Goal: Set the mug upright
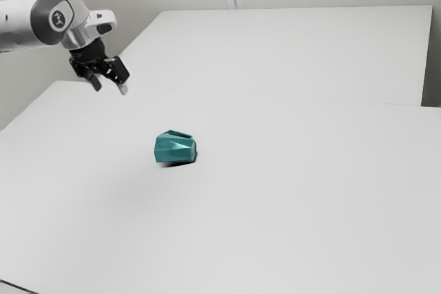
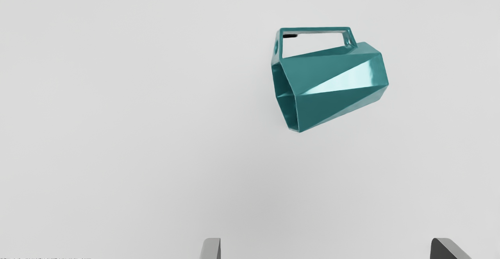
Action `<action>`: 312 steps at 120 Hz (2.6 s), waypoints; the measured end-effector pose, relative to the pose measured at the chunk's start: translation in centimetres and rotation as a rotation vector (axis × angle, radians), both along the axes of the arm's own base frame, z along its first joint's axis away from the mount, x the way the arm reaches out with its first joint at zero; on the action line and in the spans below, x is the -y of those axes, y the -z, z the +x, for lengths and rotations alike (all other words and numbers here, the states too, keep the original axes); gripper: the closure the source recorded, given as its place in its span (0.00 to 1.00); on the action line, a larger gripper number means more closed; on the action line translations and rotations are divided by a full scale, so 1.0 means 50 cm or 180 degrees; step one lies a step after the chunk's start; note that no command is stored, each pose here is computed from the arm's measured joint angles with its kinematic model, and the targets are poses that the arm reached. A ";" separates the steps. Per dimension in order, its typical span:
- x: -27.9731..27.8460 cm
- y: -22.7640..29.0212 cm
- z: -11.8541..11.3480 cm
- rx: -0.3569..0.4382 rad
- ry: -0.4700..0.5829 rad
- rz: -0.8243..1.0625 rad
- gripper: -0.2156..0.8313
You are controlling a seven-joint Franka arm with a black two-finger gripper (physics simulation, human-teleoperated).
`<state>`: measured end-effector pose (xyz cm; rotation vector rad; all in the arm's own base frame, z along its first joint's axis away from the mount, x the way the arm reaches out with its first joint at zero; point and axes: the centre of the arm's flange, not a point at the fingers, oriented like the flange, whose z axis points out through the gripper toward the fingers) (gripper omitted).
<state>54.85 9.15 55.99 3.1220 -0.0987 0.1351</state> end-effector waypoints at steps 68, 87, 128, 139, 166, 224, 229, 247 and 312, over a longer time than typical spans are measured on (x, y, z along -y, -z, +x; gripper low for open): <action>-0.120 0.169 -0.065 0.0177 -0.0598 -0.1424 0.23; -0.144 0.208 -0.082 0.0258 -0.0623 -0.1800 0.23; -0.183 0.304 -0.081 0.0304 -0.0502 -0.2298 0.23; -0.184 0.333 -0.078 0.0292 -0.0445 -0.2406 0.23; -0.205 0.407 -0.052 0.0293 -0.0352 -0.2571 0.23; -0.227 0.504 0.007 0.0552 -0.0096 -0.2978 0.23; -0.229 0.506 0.011 0.0591 -0.0072 -0.3020 0.23; -0.225 0.526 0.023 0.0669 0.0018 -0.3154 0.23; -0.163 0.599 0.062 0.0737 0.0286 -0.3396 0.24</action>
